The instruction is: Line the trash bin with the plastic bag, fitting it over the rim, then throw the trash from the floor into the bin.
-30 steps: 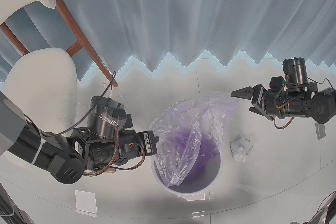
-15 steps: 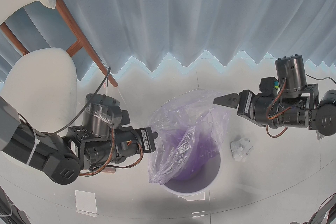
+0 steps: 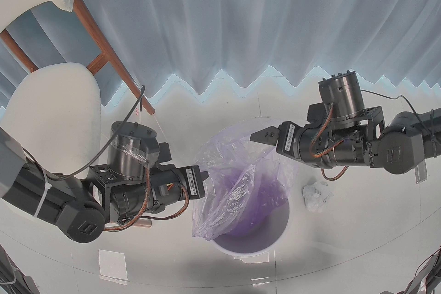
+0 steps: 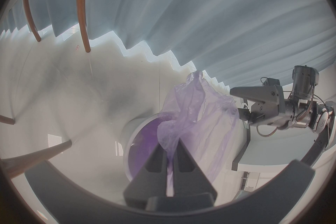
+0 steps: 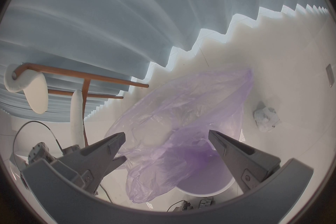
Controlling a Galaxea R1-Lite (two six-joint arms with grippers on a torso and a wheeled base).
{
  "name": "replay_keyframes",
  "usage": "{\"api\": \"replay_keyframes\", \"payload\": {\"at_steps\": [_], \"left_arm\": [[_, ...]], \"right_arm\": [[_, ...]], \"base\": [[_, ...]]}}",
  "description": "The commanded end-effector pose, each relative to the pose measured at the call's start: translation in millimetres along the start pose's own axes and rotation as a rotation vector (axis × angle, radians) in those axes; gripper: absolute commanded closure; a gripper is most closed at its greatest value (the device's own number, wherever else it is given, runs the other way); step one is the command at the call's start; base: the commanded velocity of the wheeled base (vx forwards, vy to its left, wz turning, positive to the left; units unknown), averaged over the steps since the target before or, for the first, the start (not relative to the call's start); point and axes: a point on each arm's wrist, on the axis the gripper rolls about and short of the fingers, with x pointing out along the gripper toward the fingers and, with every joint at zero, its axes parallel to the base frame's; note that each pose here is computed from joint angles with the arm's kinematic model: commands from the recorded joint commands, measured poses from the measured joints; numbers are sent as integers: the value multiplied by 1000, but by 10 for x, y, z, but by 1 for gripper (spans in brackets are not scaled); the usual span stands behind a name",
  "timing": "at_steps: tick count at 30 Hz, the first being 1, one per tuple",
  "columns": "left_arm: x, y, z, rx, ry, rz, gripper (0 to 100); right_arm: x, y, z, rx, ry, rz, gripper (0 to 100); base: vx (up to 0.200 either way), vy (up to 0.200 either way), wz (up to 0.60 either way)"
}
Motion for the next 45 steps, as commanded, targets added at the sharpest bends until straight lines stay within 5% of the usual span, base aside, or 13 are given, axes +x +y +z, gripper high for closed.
{"api": "replay_keyframes", "payload": {"at_steps": [1,5,6,24,35,45], "left_arm": [[-9,-1,1,0,-2,-1,100],[-12,-5,8,1,-5,-1,100],[-9,0,1,1,-4,2,100],[-127,28,-25,-10,-11,27,100],[-589,185,-260,-14,106,109,100],[-622,281,-333,-28,164,165,100]], "right_arm": [[145,25,-107,-8,35,-14,0],[161,65,-159,-9,32,-24,0],[155,92,-189,6,30,-28,100],[-442,-152,-470,40,52,-56,100],[-705,-519,-956,-53,169,-124,100],[-444,-785,-626,-72,62,-193,100]], "base": [[0,0,0],[0,0,0],[0,0,0],[0,0,0],[0,0,0],[0,0,0]]}}
